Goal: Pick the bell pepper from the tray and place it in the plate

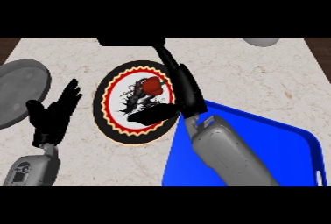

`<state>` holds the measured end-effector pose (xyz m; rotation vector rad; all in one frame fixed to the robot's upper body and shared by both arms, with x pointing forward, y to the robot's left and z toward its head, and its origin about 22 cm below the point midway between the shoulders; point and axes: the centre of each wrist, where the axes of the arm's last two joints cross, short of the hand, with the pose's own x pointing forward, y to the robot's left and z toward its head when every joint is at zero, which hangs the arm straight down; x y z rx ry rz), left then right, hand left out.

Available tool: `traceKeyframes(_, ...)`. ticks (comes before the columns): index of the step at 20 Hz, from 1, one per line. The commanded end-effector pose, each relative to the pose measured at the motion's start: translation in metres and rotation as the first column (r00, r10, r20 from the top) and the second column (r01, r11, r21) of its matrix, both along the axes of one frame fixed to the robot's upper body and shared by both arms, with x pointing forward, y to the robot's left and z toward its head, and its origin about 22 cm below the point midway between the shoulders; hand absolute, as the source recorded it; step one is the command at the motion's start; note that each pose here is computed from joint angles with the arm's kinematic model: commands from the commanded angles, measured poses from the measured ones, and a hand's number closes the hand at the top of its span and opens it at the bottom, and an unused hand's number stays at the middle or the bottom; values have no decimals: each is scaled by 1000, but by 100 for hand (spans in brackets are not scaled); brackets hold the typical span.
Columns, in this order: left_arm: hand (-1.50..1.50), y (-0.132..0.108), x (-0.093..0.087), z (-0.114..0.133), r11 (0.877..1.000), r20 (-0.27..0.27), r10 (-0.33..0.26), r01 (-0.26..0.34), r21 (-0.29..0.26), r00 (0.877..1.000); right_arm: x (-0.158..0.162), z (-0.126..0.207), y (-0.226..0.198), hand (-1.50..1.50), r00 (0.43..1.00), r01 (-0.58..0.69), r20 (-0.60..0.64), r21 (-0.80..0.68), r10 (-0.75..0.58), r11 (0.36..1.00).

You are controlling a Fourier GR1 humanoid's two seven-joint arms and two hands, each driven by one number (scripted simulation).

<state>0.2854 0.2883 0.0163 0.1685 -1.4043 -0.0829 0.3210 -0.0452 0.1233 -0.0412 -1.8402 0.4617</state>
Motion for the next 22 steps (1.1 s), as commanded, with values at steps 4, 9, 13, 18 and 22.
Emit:
traceKeyframes(4,0,-5,-16,-2,1000,19,-4,3,7,1000,-3,-18,-46,-150,993,-68,-89,126,80,990)
traceKeyframes(9,0,-6,7,0,1000,-4,2,-2,4,1000,13,-49,-70,-150,995,-79,-47,96,84,992)
traceKeyframes(13,0,-10,3,-1,1000,-1,-2,2,4,1000,22,-34,-79,-150,997,-57,-43,96,61,994)
traceKeyframes(18,0,-6,-6,5,1000,6,5,-5,-3,1000,24,-25,-122,-150,999,-24,-36,76,27,997)
traceKeyframes(22,0,-17,-8,0,1000,-11,3,-3,10,1000,31,-52,-148,-150,999,-13,-50,62,16,998)
